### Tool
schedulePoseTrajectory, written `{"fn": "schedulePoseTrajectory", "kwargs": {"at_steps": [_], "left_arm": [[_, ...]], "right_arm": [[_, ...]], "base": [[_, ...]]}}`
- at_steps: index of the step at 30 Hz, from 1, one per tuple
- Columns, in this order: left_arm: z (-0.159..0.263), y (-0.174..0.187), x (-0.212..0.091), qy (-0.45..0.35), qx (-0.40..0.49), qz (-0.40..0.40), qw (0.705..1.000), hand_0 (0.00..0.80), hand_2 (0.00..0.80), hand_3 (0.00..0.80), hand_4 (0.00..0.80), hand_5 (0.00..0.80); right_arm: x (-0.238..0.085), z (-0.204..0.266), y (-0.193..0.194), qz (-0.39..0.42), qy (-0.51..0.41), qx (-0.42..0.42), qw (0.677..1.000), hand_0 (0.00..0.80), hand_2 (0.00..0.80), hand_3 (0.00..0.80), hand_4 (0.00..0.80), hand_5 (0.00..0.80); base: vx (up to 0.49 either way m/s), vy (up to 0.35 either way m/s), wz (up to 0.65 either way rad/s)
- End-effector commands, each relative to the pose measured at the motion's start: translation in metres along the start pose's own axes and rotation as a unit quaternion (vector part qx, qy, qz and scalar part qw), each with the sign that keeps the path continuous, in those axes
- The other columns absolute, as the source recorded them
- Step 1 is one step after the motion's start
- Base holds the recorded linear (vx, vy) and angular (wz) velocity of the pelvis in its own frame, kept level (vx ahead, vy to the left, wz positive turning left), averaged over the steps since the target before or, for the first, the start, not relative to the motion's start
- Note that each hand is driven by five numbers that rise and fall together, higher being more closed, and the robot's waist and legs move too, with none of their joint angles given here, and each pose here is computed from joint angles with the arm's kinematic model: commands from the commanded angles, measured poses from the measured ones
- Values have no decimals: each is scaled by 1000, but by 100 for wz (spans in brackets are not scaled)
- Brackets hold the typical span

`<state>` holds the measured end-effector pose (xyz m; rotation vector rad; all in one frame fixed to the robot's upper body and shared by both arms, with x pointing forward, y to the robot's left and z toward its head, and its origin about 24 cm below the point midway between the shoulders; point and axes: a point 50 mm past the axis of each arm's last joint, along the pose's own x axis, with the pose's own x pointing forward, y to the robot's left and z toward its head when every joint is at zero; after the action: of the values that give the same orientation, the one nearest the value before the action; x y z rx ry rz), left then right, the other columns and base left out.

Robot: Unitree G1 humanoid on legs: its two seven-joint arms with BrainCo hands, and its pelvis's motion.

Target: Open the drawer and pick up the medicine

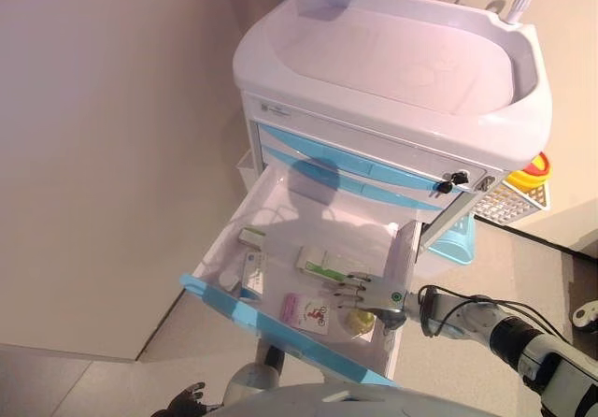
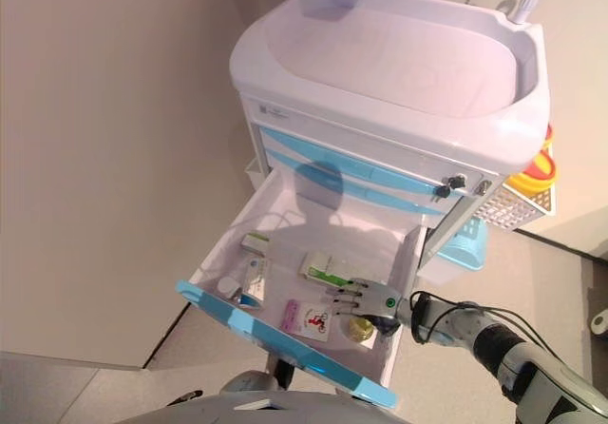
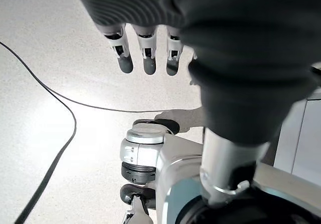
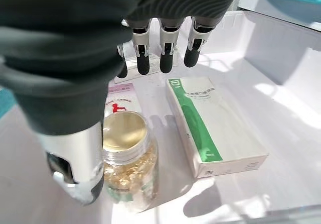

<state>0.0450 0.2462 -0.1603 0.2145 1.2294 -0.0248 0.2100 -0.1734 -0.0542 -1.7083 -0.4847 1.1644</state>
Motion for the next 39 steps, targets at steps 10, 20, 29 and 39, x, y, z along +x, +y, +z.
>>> {"fn": "schedulePoseTrajectory", "kwargs": {"at_steps": [10, 20, 29, 39], "left_arm": [[22, -5, 7, -21, 51, -2, 998, 0, 0, 0, 0, 0], [29, -1, 8, -27, 51, -4, 998, 0, 0, 0, 0, 0], [31, -1, 9, -29, 53, -2, 998, 0, 0, 0, 0, 0], [32, 2, 9, -27, 52, 1, 998, 0, 0, 0, 0, 0]], "right_arm": [[26, 2, -7, 7, 14, 4, 1000, 0, 0, 0, 0, 0], [33, 5, -8, 24, 3, 10, 1000, 0, 0, 0, 0, 0], [32, 5, -3, 35, 16, 9, 999, 0, 0, 0, 0, 0], [23, -3, 2, 40, 47, 6, 998, 0, 0, 0, 0, 0]], "base": [[-1, -1, 1], [-8, -1, 5], [0, 0, 0], [0, 0, 0]]}}
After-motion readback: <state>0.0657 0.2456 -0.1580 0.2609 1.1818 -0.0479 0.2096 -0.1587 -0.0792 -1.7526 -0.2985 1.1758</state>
